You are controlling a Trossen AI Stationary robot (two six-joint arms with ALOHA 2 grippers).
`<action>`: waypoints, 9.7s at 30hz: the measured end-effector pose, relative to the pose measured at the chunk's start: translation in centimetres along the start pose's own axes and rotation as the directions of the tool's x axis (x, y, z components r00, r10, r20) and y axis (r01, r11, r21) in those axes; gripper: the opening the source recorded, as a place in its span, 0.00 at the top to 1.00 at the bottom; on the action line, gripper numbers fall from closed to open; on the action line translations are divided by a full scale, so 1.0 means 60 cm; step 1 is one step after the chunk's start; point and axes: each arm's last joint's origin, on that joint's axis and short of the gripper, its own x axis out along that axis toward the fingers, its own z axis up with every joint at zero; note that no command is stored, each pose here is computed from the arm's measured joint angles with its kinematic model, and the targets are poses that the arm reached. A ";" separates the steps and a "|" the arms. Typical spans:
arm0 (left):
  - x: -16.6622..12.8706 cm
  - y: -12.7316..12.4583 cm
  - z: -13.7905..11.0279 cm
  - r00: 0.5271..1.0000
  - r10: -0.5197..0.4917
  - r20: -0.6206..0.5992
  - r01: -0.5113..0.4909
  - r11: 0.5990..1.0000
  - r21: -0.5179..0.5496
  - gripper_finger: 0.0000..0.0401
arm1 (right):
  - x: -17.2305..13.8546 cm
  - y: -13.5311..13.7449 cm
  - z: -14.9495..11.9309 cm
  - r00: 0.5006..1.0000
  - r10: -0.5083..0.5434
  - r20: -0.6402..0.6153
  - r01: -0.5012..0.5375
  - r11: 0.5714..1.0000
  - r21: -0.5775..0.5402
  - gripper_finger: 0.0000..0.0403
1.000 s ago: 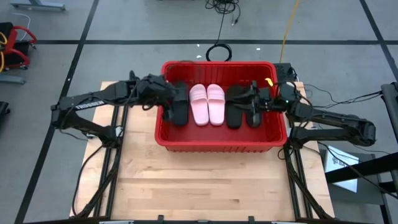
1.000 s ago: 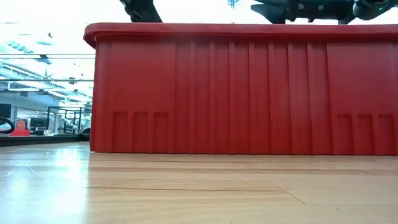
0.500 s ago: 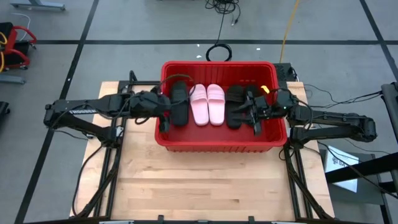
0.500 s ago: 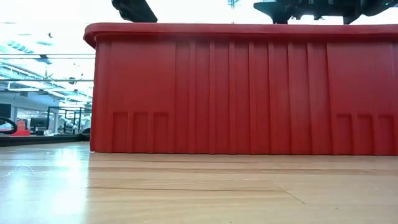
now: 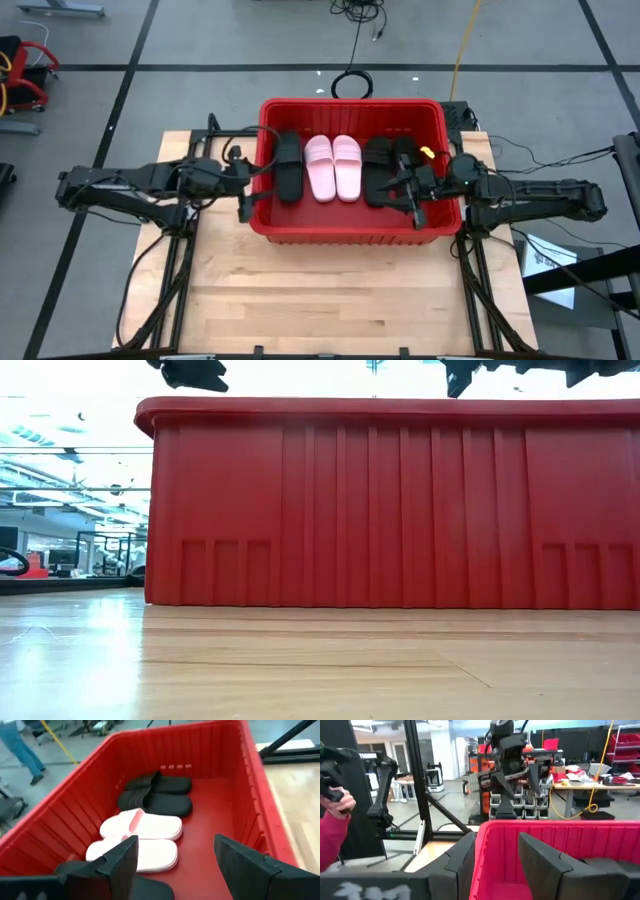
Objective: Pick and place slides into bin
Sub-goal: Return to Home Position
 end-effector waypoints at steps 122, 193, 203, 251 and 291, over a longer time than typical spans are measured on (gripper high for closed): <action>-0.055 -0.035 -0.289 0.723 -0.310 0.617 0.361 0.932 0.045 0.36 | -0.183 0.042 -0.125 0.800 -0.078 0.595 0.071 0.997 0.035 0.65; -0.037 -0.036 -0.316 0.861 -0.236 0.450 0.268 0.963 -0.007 0.36 | -0.168 0.034 -0.151 0.882 -0.177 0.437 0.209 0.978 -0.025 0.65; -0.037 -0.036 -0.316 0.861 -0.236 0.450 0.269 0.963 -0.009 0.36 | -0.168 0.034 -0.151 0.882 -0.177 0.437 0.209 0.978 -0.025 0.65; -0.037 -0.036 -0.316 0.861 -0.236 0.450 0.268 0.963 -0.009 0.36 | -0.168 0.034 -0.151 0.882 -0.177 0.437 0.209 0.978 -0.025 0.65; -0.037 -0.036 -0.316 0.861 -0.236 0.450 0.269 0.963 -0.008 0.36 | -0.168 0.034 -0.151 0.882 -0.177 0.437 0.209 0.978 -0.025 0.65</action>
